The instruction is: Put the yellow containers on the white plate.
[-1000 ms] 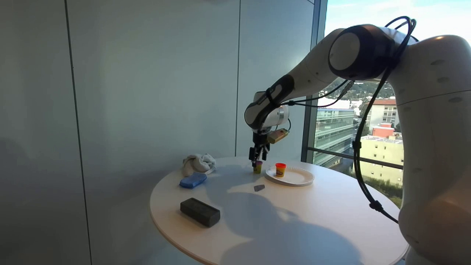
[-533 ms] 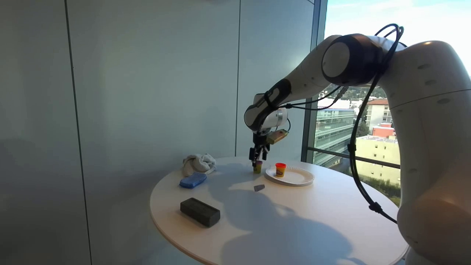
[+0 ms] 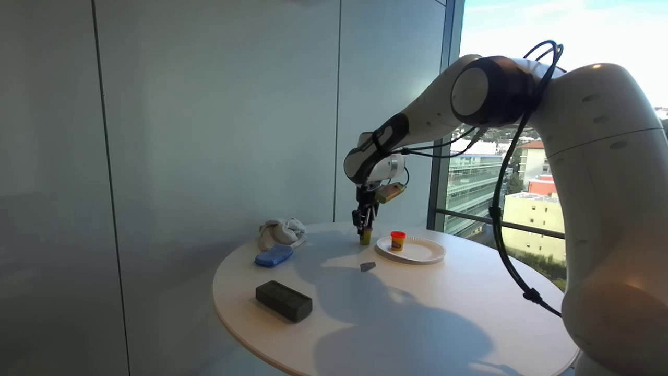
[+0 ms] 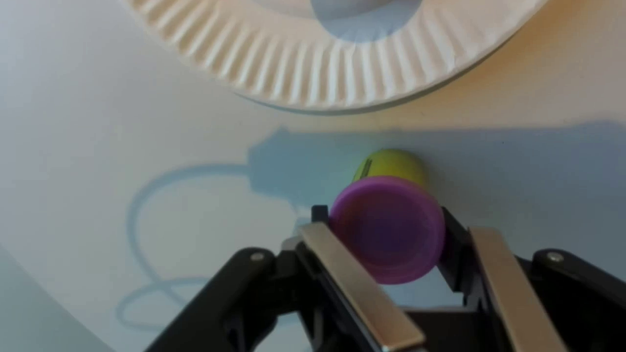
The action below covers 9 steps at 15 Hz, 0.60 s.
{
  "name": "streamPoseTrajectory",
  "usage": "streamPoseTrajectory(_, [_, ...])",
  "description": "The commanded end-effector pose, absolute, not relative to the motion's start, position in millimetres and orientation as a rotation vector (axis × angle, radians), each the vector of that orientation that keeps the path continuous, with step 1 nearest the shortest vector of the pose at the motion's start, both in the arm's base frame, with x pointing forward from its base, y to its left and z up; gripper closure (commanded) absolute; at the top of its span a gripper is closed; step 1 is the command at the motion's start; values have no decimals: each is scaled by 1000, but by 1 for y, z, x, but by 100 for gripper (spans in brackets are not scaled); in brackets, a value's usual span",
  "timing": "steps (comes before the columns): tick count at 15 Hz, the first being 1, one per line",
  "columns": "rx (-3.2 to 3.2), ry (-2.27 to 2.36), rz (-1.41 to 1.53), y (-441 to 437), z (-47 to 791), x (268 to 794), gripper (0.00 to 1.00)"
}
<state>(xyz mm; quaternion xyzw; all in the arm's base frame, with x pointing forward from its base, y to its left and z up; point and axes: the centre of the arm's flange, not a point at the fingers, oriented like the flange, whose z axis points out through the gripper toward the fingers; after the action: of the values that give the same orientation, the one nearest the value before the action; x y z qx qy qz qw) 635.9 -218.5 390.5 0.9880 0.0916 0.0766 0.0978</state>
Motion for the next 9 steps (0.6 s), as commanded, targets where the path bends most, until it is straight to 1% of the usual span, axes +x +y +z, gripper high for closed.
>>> streamPoseTrajectory(1, [2941, 297, 245, -221, 400, 646, 72])
streamPoseTrajectory(5, [2919, 261, 264, -223, 417, 635, 72])
streamPoseTrajectory(9, [2867, 178, 256, -235, 460, 606, 72])
